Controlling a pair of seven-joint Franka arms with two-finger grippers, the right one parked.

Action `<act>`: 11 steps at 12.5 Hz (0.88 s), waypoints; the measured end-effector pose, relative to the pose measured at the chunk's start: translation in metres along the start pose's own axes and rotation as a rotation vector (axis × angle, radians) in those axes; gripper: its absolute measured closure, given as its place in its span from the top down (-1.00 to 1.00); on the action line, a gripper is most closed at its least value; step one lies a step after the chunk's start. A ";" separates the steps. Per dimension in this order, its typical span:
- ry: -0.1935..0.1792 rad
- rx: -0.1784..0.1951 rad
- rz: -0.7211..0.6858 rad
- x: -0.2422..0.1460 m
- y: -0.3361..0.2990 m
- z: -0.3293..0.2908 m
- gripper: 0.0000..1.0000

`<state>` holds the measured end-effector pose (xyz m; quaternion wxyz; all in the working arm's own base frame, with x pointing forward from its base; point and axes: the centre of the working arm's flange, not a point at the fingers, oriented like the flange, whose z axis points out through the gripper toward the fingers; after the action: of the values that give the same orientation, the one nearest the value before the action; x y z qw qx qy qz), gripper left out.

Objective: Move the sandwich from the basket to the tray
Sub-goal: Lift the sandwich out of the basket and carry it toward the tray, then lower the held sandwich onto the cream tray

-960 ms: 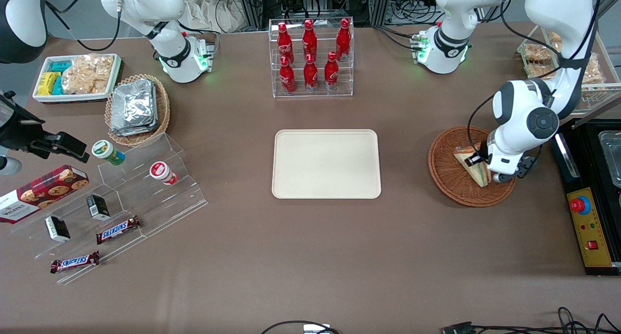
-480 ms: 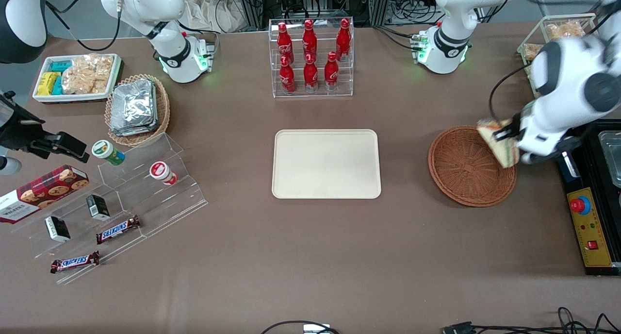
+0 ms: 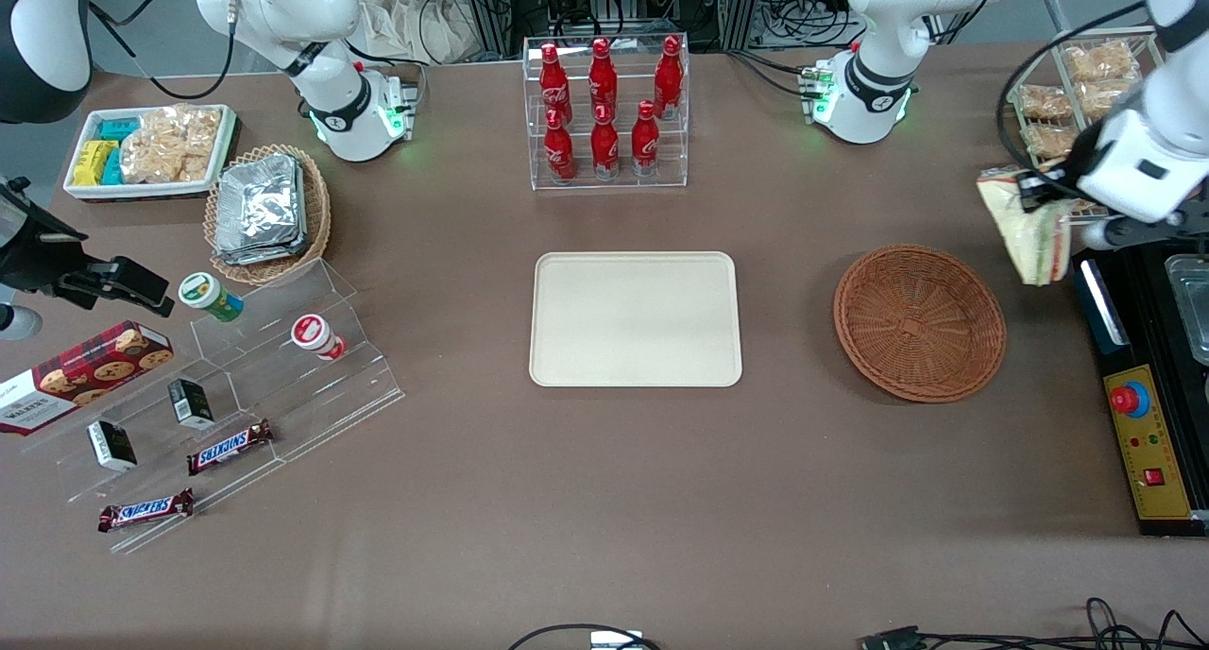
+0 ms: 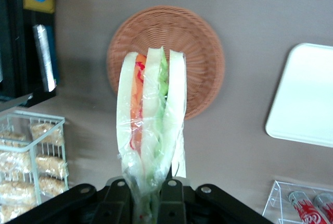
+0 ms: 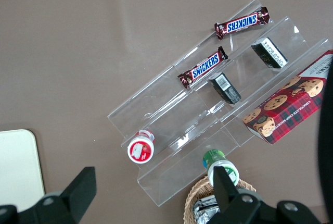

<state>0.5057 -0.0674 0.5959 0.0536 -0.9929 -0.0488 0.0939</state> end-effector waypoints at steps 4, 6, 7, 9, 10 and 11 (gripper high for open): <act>-0.009 0.039 -0.026 -0.038 0.192 0.015 -0.63; -0.049 0.014 -0.057 -0.054 0.270 0.032 -0.63; -0.066 -0.002 -0.066 -0.053 0.294 0.041 -0.63; -0.078 -0.029 -0.052 -0.039 0.321 0.067 -0.63; -0.077 -0.030 -0.038 -0.032 0.330 0.088 -0.63; -0.068 -0.018 -0.004 -0.027 0.339 0.117 -0.63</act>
<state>0.4859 -0.3942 0.4475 0.0432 -0.9895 -0.0535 0.1269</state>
